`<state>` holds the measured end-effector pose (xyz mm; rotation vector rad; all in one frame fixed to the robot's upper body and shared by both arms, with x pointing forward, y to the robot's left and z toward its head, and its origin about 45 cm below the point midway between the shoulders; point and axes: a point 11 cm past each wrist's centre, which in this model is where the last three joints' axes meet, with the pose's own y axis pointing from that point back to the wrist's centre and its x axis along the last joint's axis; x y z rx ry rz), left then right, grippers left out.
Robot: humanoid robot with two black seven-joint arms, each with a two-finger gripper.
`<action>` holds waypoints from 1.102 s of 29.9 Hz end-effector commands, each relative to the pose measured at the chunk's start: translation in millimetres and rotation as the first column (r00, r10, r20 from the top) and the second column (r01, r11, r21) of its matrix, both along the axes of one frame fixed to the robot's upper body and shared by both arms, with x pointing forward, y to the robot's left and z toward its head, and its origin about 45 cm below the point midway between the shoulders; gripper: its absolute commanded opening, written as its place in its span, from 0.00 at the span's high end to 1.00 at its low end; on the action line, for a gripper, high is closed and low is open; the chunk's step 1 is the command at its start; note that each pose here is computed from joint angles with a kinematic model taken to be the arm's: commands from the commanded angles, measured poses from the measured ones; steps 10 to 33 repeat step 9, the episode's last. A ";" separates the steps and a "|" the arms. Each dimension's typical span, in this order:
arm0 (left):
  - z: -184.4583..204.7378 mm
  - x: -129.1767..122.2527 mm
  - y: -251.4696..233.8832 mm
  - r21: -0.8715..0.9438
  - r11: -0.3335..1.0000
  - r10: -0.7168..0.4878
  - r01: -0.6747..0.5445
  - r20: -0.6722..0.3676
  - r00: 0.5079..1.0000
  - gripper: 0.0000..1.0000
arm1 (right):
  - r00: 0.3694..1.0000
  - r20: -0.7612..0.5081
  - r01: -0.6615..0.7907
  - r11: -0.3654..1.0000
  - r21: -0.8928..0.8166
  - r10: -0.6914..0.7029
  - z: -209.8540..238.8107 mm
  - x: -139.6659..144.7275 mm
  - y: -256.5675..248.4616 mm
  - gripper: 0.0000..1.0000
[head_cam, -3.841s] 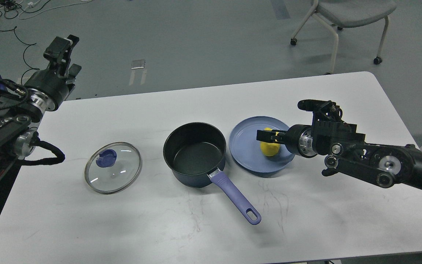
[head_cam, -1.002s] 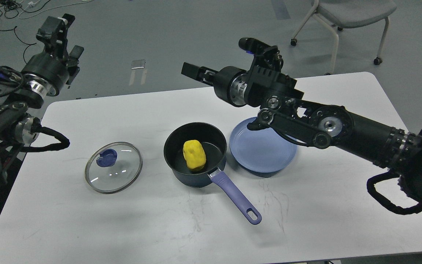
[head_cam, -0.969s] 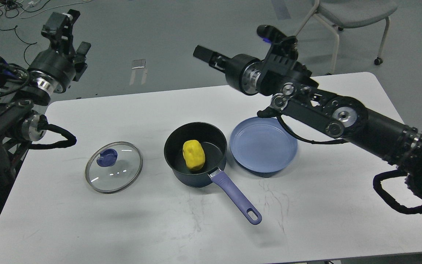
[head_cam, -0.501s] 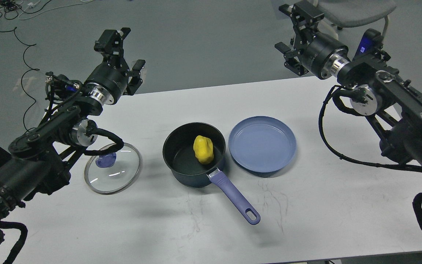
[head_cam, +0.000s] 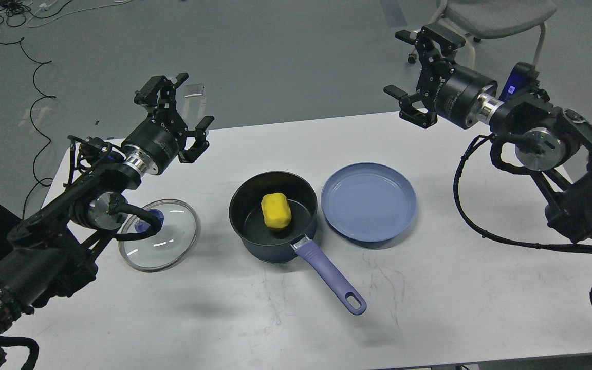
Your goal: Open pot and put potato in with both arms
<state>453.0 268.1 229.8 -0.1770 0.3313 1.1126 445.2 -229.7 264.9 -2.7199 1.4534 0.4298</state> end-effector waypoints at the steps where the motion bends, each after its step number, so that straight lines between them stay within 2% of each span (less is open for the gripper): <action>1: 7.6 -5.6 -7.4 -0.030 0.997 -0.071 0.071 0.025 0.997 0.02 | 1.000 -0.016 0.006 1.000 0.001 -0.006 -5.9 2.0 2.9 0.00; 33: 5.6 -10.6 -1.3 -0.029 0.996 -0.078 0.078 0.020 0.997 0.02 | 1.000 -0.022 0.009 0.999 0.032 -0.008 -13.2 -0.3 9.4 0.00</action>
